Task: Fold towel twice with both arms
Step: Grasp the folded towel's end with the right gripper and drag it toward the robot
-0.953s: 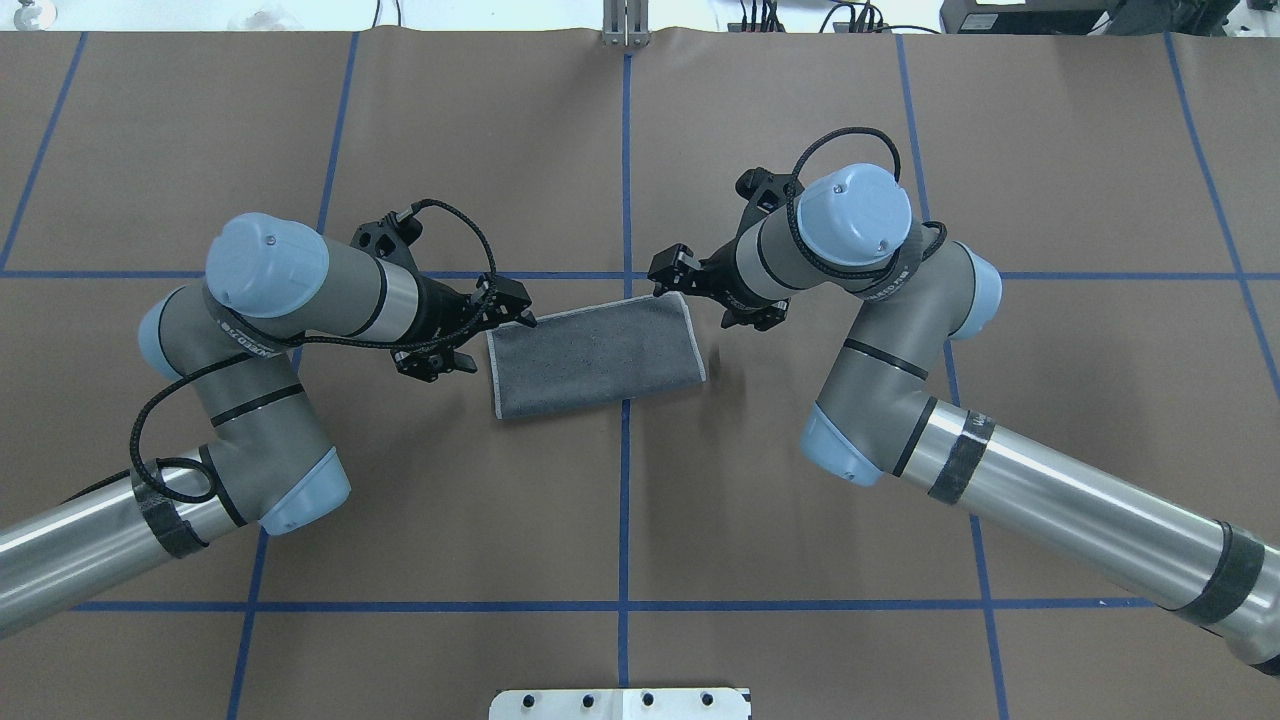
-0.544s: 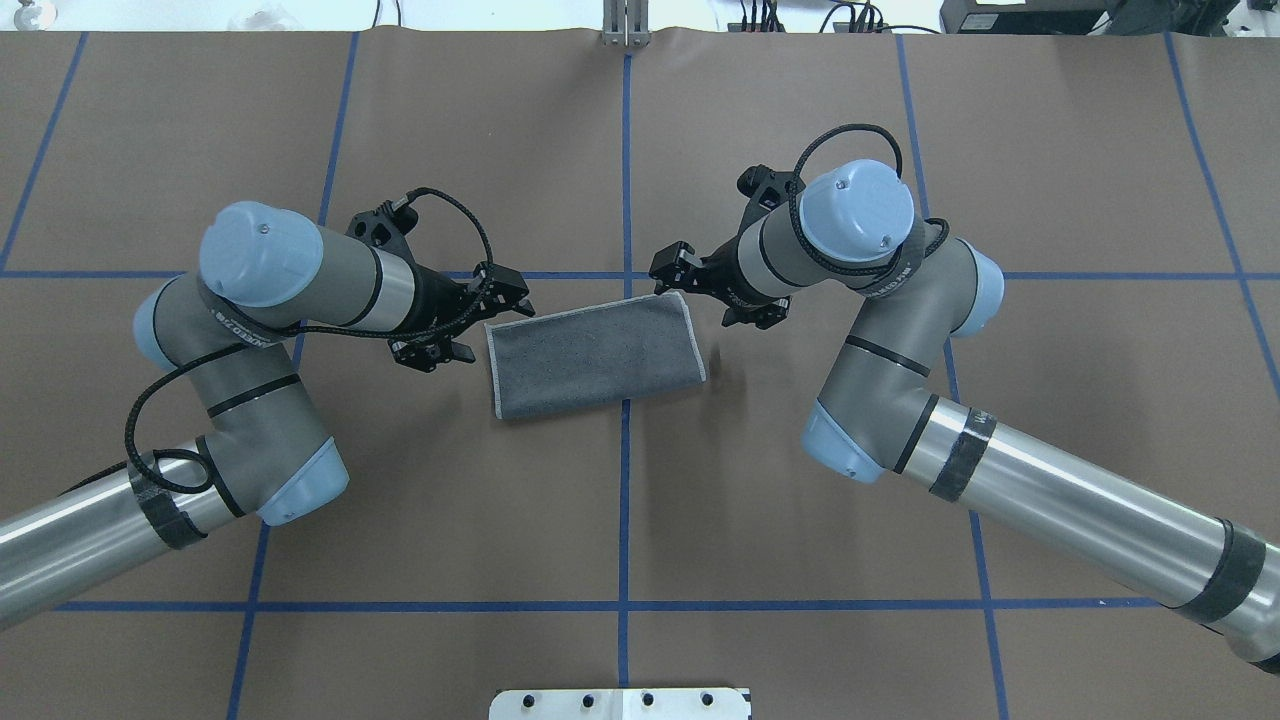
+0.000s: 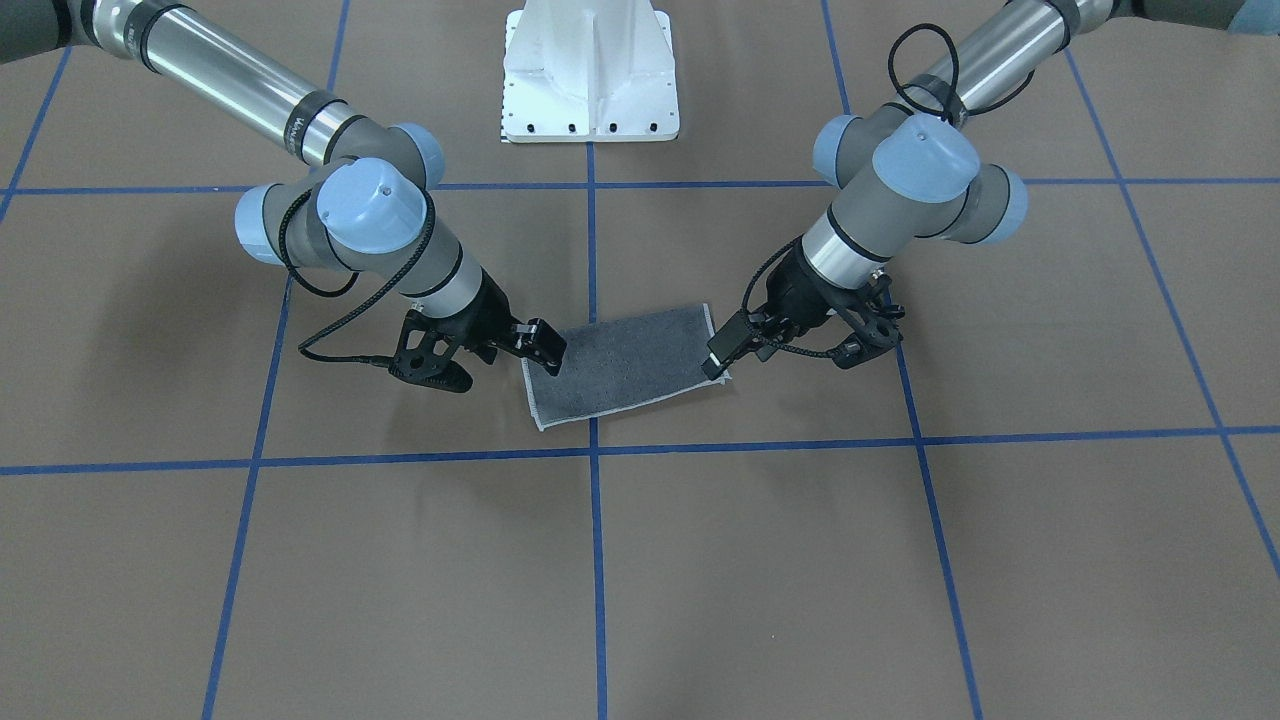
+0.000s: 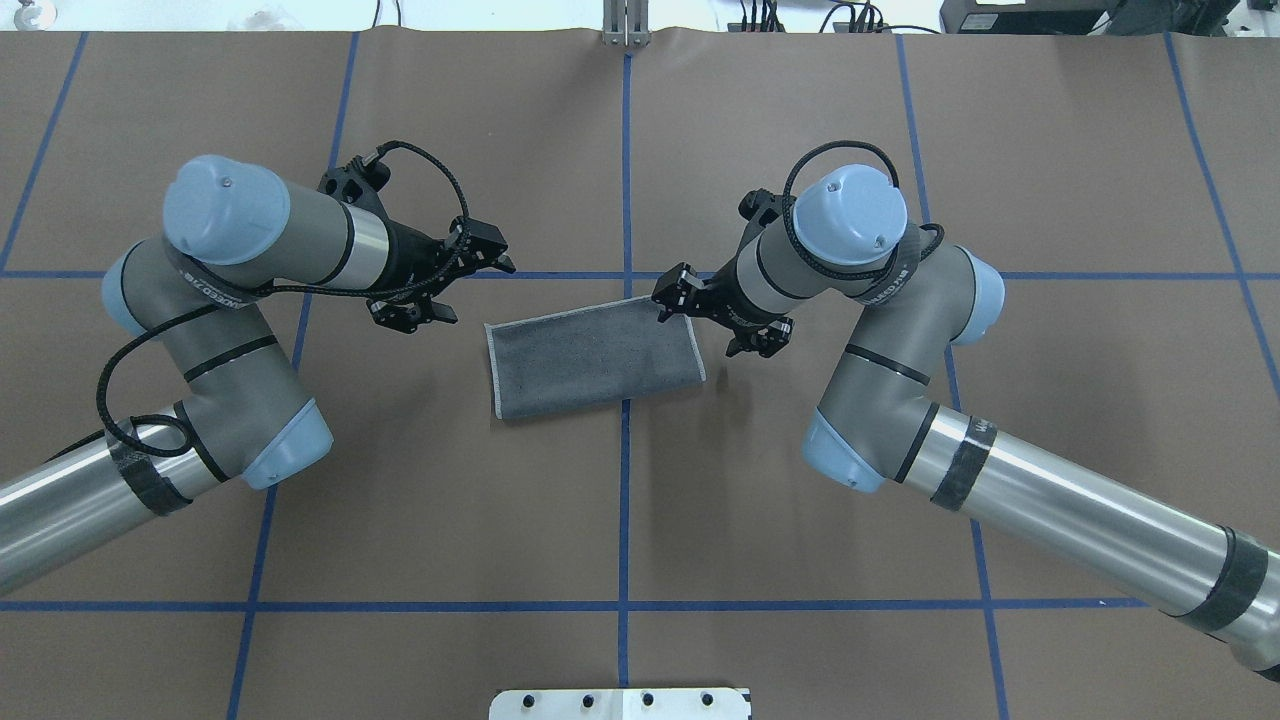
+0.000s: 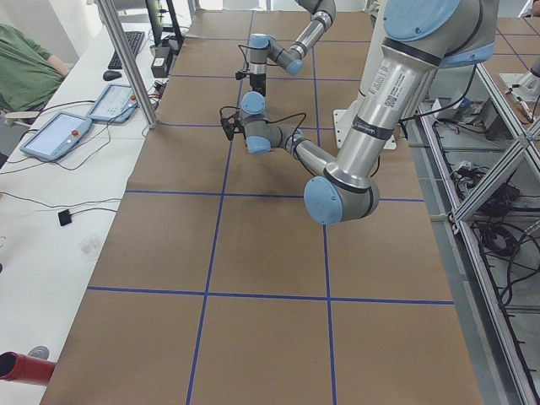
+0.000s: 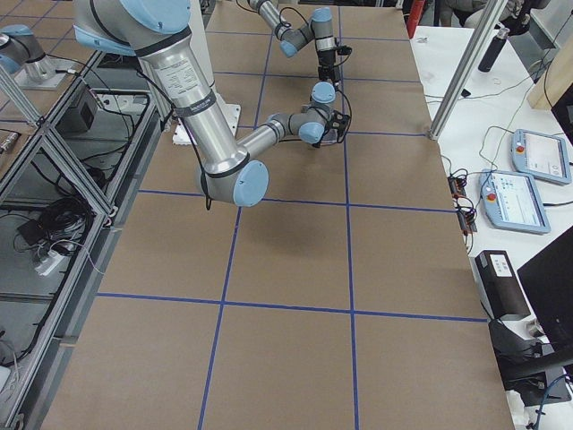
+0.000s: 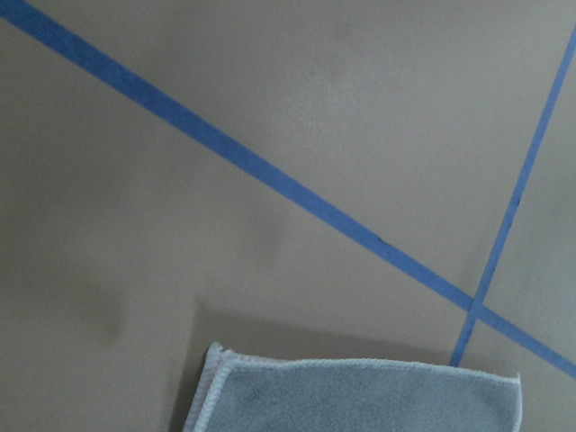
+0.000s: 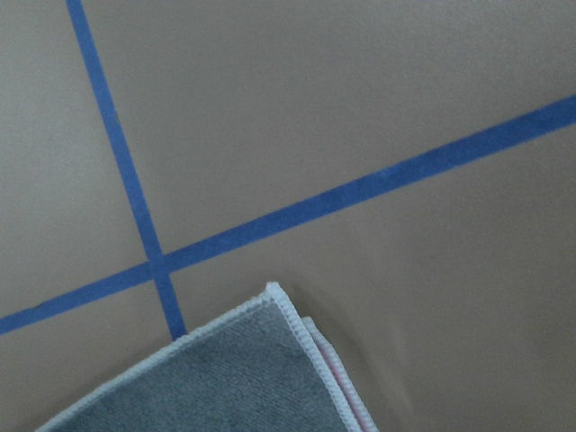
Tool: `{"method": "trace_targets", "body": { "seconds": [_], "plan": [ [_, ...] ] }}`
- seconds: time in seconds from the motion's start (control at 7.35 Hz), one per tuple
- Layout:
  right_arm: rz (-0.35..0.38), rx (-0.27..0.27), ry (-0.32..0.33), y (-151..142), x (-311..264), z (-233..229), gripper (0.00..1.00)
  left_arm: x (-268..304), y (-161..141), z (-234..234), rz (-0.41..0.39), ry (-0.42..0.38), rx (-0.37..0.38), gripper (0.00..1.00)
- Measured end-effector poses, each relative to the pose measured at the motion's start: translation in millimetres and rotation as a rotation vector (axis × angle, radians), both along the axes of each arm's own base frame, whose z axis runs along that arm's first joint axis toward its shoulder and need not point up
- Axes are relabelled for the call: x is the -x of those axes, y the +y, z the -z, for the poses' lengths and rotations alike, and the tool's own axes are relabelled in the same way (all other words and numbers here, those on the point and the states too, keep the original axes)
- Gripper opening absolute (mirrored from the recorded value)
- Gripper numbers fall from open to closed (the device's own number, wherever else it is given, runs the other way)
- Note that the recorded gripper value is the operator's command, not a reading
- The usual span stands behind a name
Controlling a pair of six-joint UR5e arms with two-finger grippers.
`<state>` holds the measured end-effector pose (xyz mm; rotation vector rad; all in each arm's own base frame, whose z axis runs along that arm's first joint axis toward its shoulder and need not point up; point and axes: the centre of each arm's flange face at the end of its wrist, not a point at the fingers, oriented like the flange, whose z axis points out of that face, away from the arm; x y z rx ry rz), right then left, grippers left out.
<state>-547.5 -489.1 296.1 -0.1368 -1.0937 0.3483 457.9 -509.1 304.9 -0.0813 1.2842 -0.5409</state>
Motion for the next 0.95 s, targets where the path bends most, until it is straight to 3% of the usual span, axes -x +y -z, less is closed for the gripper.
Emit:
{"method": "trace_targets", "body": {
  "seconds": [0.27, 0.68, 0.95],
  "plan": [
    [0.022, 0.008, 0.010, 11.2, 9.5, -3.1, 0.68, 0.6, -1.3, -1.1, 0.002, -0.002, 0.001, 1.00],
    [0.029, 0.012, 0.015, 15.0, 12.0, -5.2, 0.00, 0.6, -2.6, -3.7, 0.003, -0.006, 0.004, 1.00],
    [0.035, 0.009, 0.010, 15.8, 10.9, -4.6, 0.00, 0.1, -2.9, -5.7, 0.003, -0.009, 0.007, 1.00]
  ]
}}
